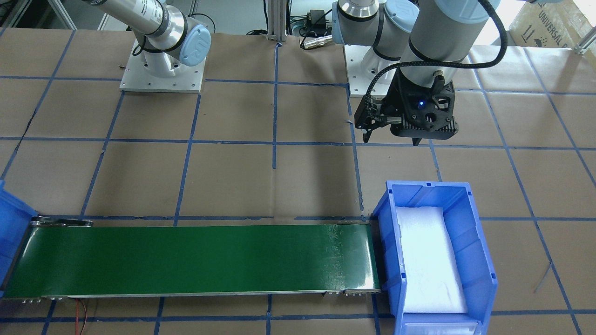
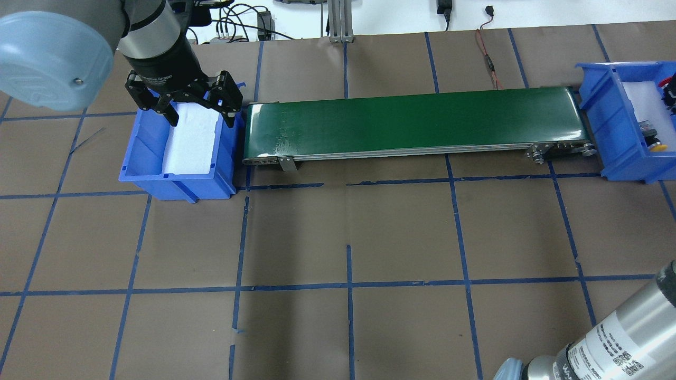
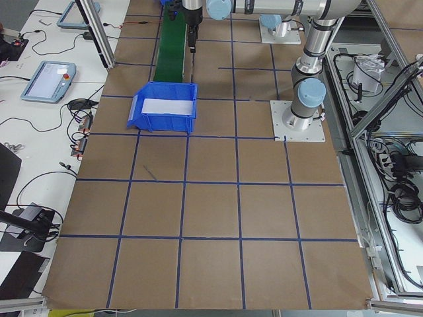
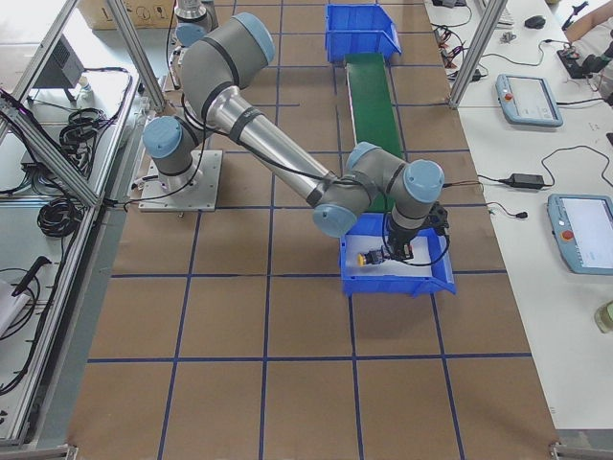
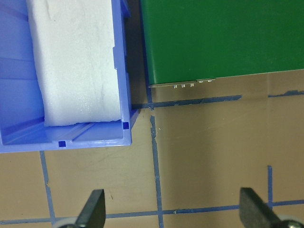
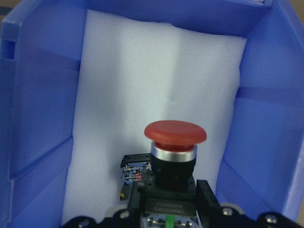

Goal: Transport two buttons from left to right
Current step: 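Carry the red button into the far blue bin with right gripper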

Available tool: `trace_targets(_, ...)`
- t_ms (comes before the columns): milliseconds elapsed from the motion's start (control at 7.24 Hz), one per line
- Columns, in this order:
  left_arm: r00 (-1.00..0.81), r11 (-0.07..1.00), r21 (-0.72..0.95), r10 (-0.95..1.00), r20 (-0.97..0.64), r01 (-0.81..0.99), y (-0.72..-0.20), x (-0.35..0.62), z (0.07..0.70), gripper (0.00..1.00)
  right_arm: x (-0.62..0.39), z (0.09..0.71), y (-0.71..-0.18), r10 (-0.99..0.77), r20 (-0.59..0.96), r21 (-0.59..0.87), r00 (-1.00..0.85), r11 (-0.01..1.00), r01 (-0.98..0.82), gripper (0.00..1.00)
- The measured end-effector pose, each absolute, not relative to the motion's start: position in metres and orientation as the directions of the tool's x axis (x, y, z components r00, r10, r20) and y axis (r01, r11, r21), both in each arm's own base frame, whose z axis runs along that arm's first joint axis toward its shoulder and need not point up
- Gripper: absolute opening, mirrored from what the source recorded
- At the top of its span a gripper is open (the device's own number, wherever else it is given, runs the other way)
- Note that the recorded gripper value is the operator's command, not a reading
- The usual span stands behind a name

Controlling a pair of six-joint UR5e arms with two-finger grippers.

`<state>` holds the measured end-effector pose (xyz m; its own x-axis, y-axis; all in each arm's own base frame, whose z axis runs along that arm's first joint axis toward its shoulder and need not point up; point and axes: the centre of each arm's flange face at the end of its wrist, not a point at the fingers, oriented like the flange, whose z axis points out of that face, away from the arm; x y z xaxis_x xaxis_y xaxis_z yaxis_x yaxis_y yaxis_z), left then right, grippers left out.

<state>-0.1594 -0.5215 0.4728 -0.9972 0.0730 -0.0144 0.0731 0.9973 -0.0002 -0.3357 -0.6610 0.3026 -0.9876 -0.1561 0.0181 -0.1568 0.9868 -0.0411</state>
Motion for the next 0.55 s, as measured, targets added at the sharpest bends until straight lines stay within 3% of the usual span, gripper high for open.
trace_targets(276,-0.997,0.997,0.000,0.074,-0.014,0.074,-0.5214,-0.1594,0.4728,1.00,-0.3353,0.2888,-0.6703,-0.169,0.012,-0.058,-0.985,0.984,-0.170,0.59)
trace_targets(414,-0.997,0.997,0.000,0.074,-0.014,0.074,-0.5214,-0.1594,0.4728,1.00,-0.3349,0.2851,-0.6725,-0.169,0.010,-0.060,-0.985,0.984,-0.170,0.92)
trace_targets(552,-0.997,0.997,0.000,0.074,-0.014,0.074,-0.5214,-0.1594,0.4728,1.00,-0.3330,0.2844,-0.6743,-0.168,0.011,-0.061,-0.986,0.984,-0.168,0.96)
